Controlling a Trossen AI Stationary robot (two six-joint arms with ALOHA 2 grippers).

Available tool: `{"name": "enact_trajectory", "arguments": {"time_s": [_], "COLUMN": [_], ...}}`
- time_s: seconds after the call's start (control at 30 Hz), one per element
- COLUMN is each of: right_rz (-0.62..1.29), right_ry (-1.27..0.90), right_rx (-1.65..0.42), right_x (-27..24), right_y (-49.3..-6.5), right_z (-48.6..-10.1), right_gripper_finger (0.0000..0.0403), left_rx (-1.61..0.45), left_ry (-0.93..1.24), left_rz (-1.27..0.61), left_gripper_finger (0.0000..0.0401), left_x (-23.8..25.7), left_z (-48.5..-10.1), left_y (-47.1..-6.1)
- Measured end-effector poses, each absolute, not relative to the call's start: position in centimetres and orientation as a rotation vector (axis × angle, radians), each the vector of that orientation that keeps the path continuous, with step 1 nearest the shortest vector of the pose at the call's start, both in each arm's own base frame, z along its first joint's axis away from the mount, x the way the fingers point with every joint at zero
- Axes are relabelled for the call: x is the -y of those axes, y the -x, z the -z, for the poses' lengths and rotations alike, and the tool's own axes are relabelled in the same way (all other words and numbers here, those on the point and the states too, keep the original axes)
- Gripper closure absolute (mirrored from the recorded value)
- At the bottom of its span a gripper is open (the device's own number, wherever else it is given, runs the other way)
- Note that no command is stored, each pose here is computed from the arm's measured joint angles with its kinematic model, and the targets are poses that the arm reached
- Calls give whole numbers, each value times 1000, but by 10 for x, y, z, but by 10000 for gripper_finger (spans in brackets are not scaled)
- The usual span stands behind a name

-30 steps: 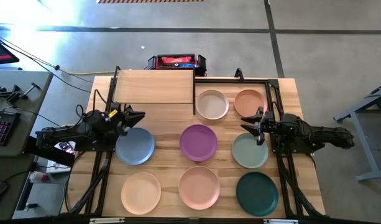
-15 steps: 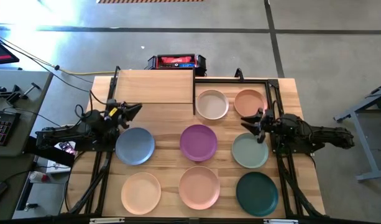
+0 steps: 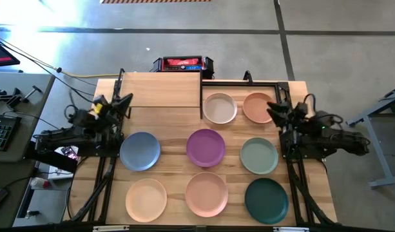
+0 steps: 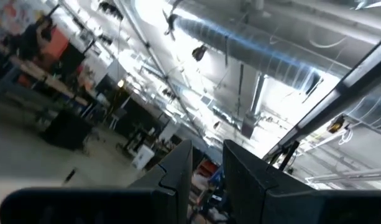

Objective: Place and stack plates onto a shelf
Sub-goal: Put the top orange plate on the shelf

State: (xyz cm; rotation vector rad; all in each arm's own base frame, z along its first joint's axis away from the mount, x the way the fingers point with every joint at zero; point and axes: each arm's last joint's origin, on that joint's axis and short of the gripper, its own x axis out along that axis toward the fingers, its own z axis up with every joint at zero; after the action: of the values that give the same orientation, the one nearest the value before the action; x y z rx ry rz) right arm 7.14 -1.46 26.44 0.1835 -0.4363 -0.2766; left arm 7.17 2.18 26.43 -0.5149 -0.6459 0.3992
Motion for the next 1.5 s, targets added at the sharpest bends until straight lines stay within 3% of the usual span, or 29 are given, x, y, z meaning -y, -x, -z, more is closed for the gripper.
{"name": "enact_trajectory", "arguments": {"time_s": [0.1, 0.27, 0.53, 0.67, 0.83, 1.17, 1.5], "right_rz": [341, 517, 725, 787, 731, 712, 718], "right_ry": [-122, -93, -223, -278, -322, -436, -409], "right_rx": [365, 57, -445, -691, -930, -1137, -1308], "right_x": [16, 22, 35, 45, 53, 69, 94], "right_y": [-65, -66, -94, -114, -139, -167, -192], "right_z": [-295, -333, -360, -347, -314, -257, -220], "right_gripper_finger": [252, 252, 252, 252, 252, 252, 252], "left_rx": [612, 473, 244, 145, 49, -10, -18], "left_ry": [459, 375, 261, 214, 208, 231, 260], "left_rz": [-421, -474, -633, -667, -678, -690, -689], "left_gripper_finger": [323, 323, 323, 323, 323, 323, 323], "left_x": [-22, -23, -31, -33, -35, -35, -35], "left_z": [-291, -331, -360, -354, -343, -336, -335], "left_y": [-72, -82, -113, -126, -136, -137, -137]}}
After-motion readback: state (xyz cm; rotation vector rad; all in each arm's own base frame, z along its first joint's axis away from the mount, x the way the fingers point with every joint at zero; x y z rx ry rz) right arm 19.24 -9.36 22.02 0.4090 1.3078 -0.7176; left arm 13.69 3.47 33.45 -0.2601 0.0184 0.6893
